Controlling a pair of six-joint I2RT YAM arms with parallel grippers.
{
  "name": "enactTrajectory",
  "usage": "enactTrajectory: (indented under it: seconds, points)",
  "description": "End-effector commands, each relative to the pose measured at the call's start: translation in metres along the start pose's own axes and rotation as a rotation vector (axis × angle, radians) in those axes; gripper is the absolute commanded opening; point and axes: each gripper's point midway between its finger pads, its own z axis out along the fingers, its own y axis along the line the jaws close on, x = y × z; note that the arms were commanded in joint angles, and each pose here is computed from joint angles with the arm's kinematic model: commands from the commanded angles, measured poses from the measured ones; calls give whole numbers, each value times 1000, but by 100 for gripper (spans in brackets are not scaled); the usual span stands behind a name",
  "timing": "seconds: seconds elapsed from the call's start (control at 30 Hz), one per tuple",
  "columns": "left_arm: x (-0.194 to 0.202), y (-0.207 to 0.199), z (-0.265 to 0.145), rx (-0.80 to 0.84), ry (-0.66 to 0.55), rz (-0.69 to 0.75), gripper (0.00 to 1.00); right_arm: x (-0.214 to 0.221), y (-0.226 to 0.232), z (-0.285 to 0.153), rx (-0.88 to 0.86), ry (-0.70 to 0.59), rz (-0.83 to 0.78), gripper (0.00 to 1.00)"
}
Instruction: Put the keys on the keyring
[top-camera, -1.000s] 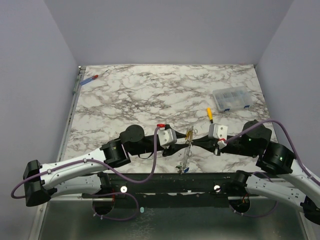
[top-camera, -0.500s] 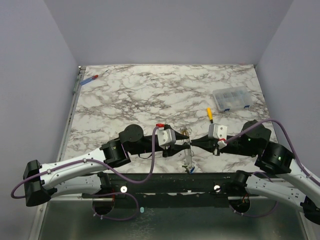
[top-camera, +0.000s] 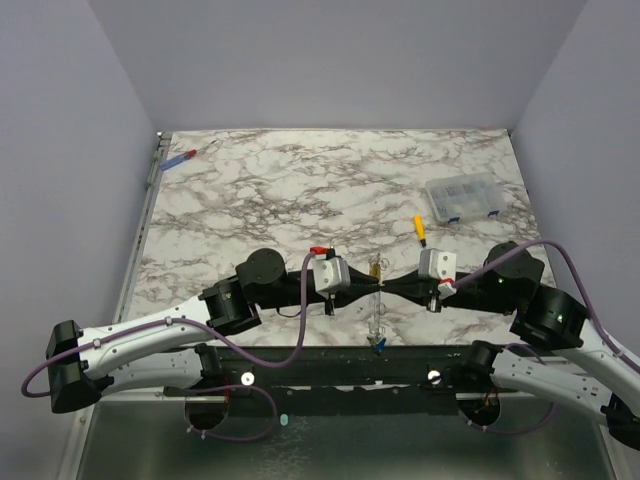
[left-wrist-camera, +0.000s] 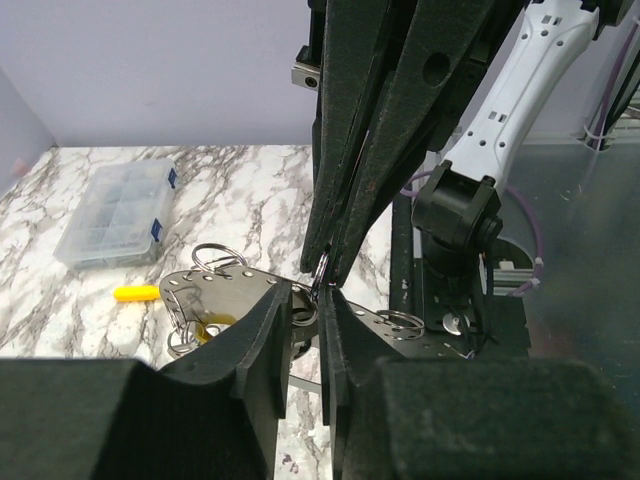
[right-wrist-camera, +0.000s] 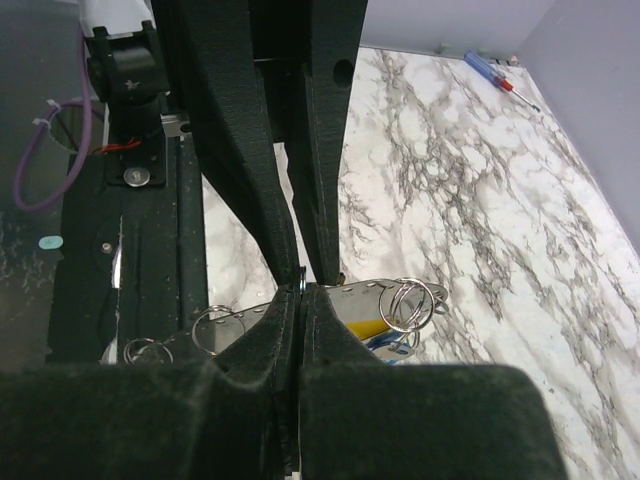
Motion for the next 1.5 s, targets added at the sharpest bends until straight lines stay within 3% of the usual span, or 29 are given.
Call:
enactTrajectory:
  seconds: [0.0, 0.17, 0.27, 0.4, 0.5, 0.63, 0.97, 1.47]
  points:
    - [-19, -3, 4, 31, -55, 16, 15, -19, 2, -2, -12, -83, -6, 1]
    - [-17, -4, 9, 45, -56, 28, 0, -16, 4, -1, -19, -78, 8, 1]
    - [-14, -1, 10, 34, -46, 45, 0, -14, 4, -1, -14, -65, 16, 2]
    - [-7, 10, 9, -20, 16, 70, 0, -7, -1, -4, 16, -22, 28, 20]
    - [-2, 16, 7, -46, 54, 83, 0, -2, -4, -7, 42, 5, 25, 40]
    - [-1, 20, 5, -68, 70, 89, 0, 6, -10, -12, 80, 49, 14, 50]
    - [8, 31, 6, -110, 142, 98, 0, 30, -18, -17, 88, 230, -21, 52]
    - [20, 33, 5, -126, 188, 97, 0, 32, -26, 6, 80, 220, -37, 50]
